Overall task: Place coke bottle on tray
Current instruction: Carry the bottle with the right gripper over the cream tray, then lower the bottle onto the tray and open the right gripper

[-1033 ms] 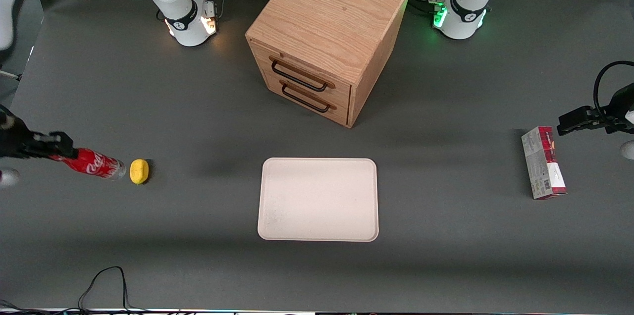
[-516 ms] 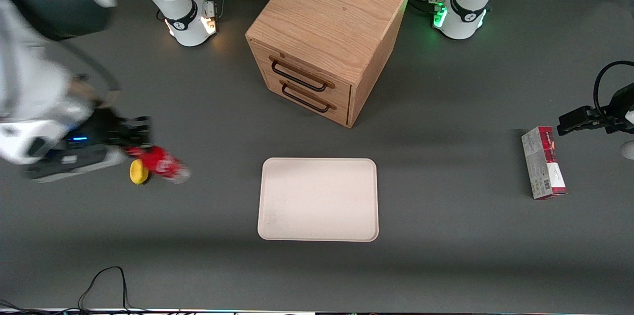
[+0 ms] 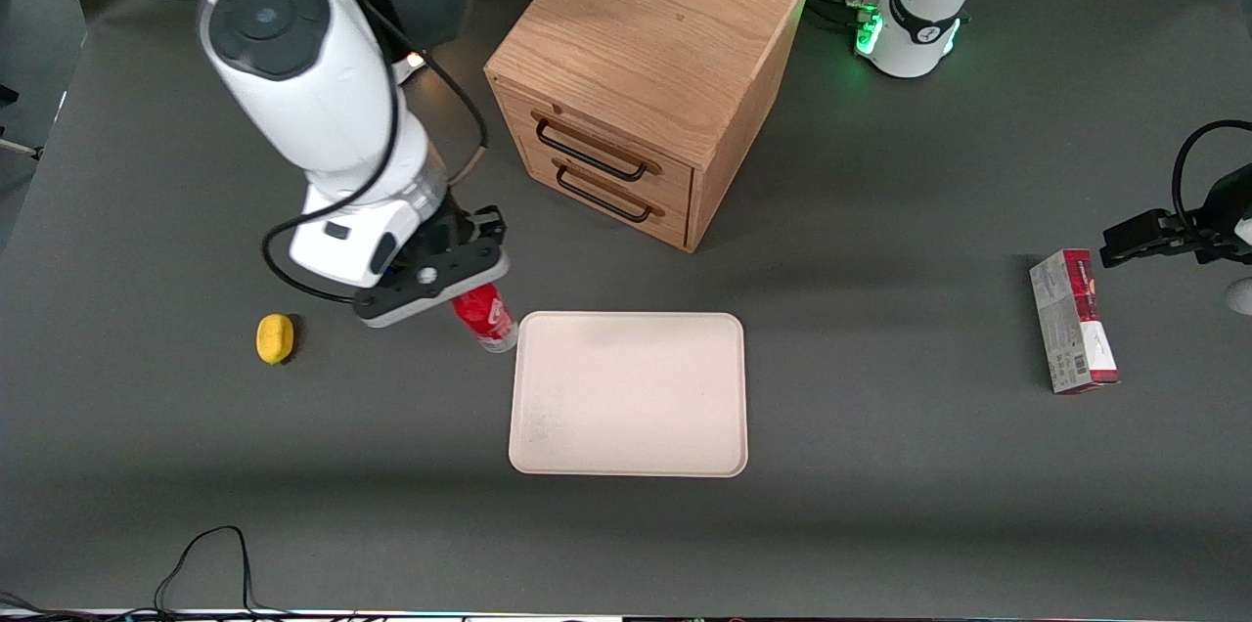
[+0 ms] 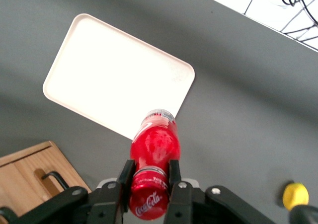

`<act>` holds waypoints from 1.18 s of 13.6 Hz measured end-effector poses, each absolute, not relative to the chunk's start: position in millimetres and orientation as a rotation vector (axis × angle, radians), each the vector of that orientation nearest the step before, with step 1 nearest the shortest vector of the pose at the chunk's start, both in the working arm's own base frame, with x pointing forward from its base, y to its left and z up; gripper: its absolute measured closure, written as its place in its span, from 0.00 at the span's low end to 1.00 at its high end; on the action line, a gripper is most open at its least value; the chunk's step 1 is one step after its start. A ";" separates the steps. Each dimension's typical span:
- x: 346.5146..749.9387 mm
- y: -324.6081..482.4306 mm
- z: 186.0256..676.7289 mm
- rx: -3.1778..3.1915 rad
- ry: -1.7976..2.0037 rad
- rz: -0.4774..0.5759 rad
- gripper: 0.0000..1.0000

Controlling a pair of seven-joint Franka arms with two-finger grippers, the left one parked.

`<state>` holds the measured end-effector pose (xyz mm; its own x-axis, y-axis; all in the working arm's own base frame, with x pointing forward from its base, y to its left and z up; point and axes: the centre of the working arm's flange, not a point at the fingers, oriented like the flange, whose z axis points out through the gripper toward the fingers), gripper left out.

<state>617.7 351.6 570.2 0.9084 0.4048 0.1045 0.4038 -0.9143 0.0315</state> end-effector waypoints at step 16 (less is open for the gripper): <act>697.4 356.5 320.2 3.051 0.597 0.076 0.68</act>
<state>697.4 356.5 320.2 0.9251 0.3775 0.0418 0.3759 -0.9258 0.0409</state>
